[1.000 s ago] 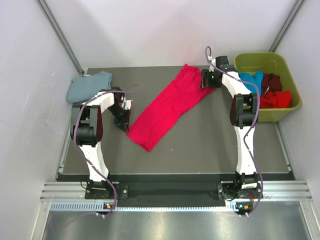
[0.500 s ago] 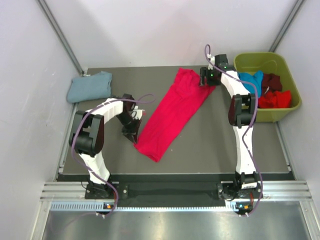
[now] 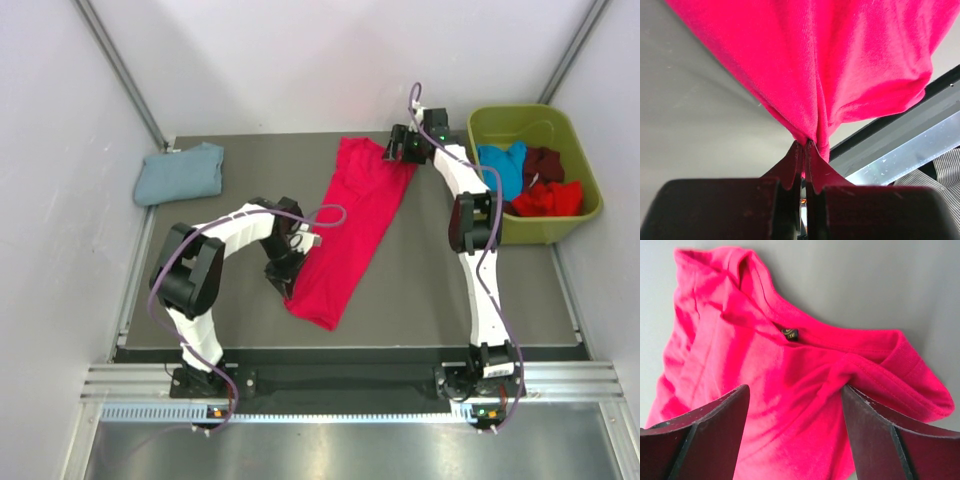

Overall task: Fold and stack the t-shirts
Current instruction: Fold the tshirt

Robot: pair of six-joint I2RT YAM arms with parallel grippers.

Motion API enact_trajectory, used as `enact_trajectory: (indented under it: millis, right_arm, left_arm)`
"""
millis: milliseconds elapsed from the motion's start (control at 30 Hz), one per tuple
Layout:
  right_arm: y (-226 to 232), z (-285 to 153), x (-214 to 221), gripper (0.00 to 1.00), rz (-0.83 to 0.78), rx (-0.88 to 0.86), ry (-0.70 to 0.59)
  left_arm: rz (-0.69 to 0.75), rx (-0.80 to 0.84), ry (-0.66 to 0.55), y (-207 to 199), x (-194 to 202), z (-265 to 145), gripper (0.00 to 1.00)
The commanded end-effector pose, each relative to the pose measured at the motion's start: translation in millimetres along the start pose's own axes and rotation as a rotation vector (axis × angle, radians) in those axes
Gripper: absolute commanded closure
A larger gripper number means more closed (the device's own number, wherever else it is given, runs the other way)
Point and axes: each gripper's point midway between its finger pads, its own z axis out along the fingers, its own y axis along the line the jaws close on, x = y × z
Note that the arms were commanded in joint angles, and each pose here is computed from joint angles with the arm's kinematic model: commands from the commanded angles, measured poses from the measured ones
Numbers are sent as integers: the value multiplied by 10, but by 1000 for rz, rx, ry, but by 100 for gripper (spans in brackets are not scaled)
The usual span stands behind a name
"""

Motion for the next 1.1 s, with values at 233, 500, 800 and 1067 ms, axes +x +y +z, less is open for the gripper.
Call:
enact_trajectory:
  millis: [233,500,800,1067]
  right_arm:
    - [464,170,-308,25,-14,-117,-126]
    - [672,-142,-562,24,-90,-125,-164]
    - [572,-578,-641,24,-102,-73,-146]
    - [401,-445,-441,23,-101,-51,-96]
  left_arm:
    - [58,44,53,-239,121,62,100]
    - [77,-173,-45,23,44,-192,60]
    - [148,-336,-261,135,-587,-803,39]
    - [179,-147,-206,-137,-699,-618,60]
